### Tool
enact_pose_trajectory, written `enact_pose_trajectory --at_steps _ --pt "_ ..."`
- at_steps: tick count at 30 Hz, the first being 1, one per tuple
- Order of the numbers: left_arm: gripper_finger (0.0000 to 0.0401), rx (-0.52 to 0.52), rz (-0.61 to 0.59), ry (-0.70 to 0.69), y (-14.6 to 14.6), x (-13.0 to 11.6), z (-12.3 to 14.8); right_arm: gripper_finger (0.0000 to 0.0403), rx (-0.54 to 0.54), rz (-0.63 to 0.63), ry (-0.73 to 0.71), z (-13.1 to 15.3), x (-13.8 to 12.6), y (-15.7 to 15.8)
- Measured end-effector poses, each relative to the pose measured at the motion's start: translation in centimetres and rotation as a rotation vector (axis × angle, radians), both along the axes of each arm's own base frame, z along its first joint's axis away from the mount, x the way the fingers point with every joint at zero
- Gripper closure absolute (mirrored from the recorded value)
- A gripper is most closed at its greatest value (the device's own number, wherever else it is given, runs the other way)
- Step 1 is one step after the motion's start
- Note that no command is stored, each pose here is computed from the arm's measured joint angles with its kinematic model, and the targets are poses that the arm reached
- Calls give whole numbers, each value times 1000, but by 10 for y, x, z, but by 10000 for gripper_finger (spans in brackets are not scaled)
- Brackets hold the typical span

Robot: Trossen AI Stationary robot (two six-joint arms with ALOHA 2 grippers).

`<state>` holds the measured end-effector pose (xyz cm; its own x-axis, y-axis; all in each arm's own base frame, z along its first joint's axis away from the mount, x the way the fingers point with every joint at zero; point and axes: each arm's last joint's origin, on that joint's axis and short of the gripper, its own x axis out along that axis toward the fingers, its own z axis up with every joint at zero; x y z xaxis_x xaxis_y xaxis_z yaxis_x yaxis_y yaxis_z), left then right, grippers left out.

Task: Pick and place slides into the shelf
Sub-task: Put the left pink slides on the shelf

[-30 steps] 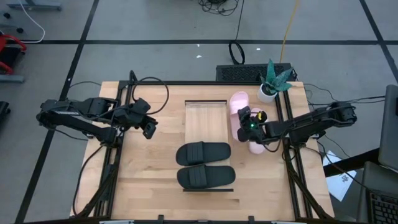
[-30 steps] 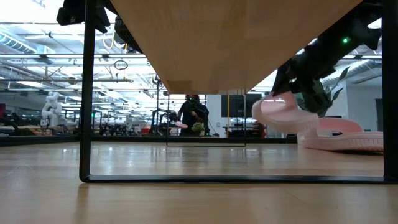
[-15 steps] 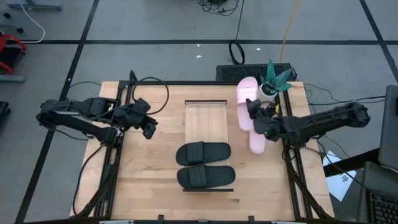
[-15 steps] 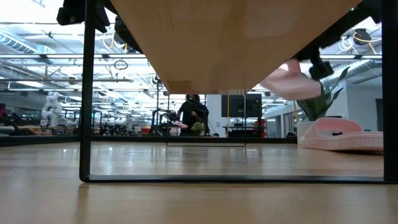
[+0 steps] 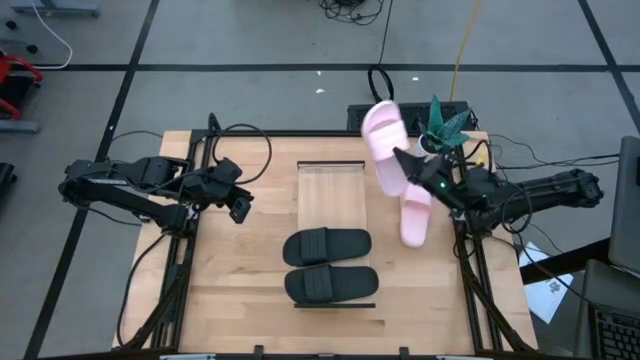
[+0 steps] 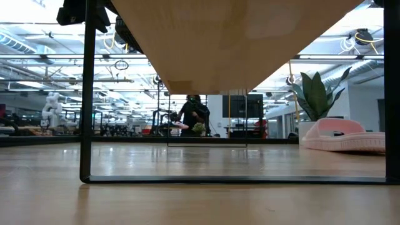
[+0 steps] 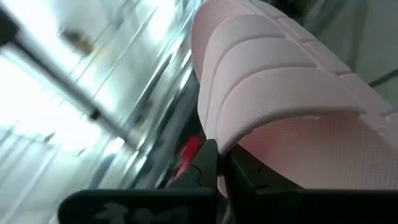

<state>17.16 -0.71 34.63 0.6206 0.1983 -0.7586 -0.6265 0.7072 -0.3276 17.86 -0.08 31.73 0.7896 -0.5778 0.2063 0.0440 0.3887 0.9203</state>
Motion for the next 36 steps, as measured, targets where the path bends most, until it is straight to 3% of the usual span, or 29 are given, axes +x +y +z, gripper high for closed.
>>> enact_pose_trajectory --at_steps 7,11,16,21,25,31,36 --pt "318 -40 -20 -5 -1 -1 1 403 42 372 1 -5 4 4" --pt "318 -44 -16 -36 0 -10 6 403 74 537 114 1 5 -3" --pt "318 -77 30 -119 4 -29 16 403 66 616 370 27 2 -21" --pt "318 -129 75 -205 5 -48 24 403 -37 686 398 69 10 -42" --pt "318 -147 82 -252 6 -60 28 403 -26 840 433 80 35 -58" --pt "318 -152 80 -294 6 -72 32 403 37 1073 482 71 83 -78" --pt "318 -155 79 -312 7 -77 33 403 68 1169 481 63 115 -96"
